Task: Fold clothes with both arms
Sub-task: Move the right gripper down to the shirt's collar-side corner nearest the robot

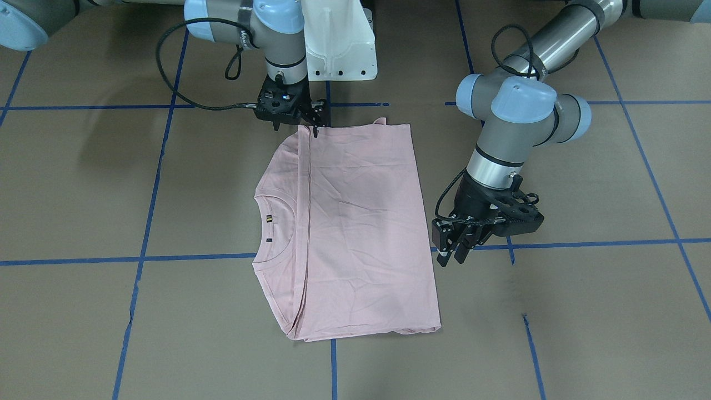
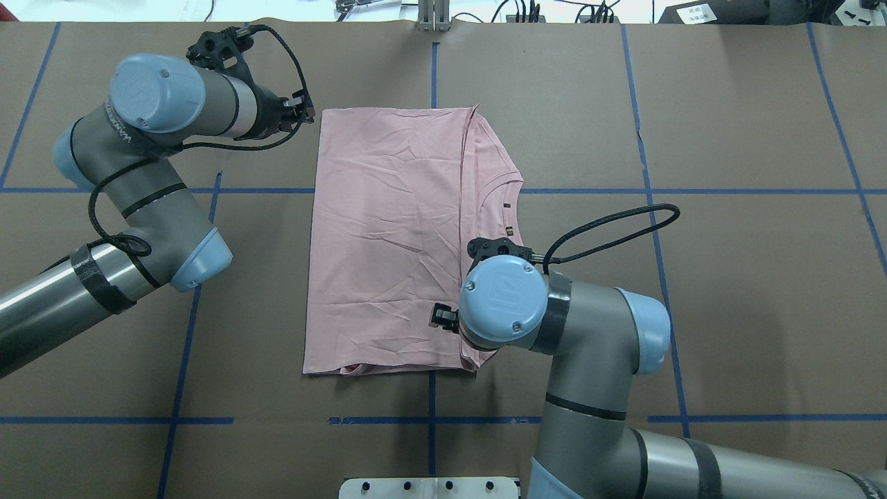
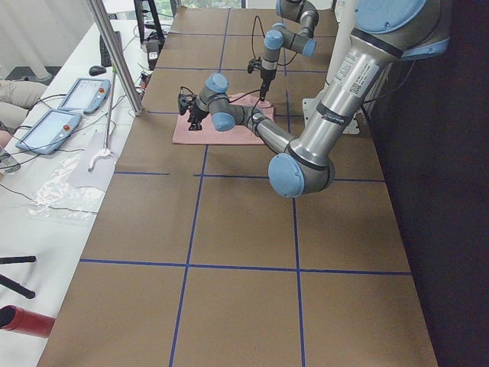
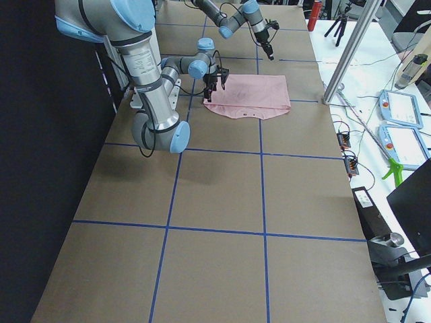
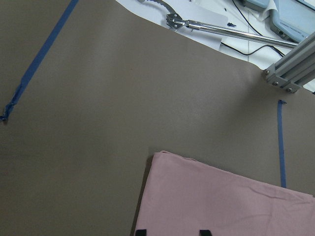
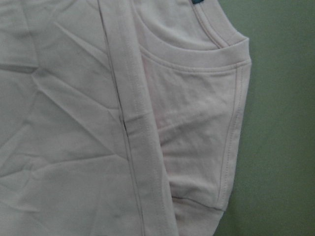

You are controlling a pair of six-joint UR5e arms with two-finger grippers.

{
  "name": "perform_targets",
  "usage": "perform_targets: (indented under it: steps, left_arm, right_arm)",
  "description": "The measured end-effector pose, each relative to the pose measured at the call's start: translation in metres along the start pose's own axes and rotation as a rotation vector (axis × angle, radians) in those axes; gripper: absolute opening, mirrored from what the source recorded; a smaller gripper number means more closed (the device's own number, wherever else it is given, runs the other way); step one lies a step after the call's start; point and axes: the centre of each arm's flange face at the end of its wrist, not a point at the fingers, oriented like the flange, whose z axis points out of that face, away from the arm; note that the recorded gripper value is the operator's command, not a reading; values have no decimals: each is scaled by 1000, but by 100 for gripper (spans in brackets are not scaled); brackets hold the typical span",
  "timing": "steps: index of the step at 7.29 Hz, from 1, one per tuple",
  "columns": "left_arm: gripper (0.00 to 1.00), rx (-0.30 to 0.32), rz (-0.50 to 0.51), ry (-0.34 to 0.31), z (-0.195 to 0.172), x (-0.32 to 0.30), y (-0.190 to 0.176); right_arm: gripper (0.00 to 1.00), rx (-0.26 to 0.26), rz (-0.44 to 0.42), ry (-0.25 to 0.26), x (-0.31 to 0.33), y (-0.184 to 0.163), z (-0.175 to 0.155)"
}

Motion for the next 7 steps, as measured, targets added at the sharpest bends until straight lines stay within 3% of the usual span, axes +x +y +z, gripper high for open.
perform_targets:
  steps: [1, 3, 7]
  left_arm:
    - [46, 0, 0, 0, 0, 0, 0]
    - [46, 0, 0, 1, 0, 1, 0]
    - [46, -1, 0, 0, 0, 0, 1]
  right_arm:
    - [100, -11, -77, 61, -11, 6, 3]
    - [100, -28, -156, 129, -22, 14, 8]
    - [100, -50, -232, 180, -23, 21, 30]
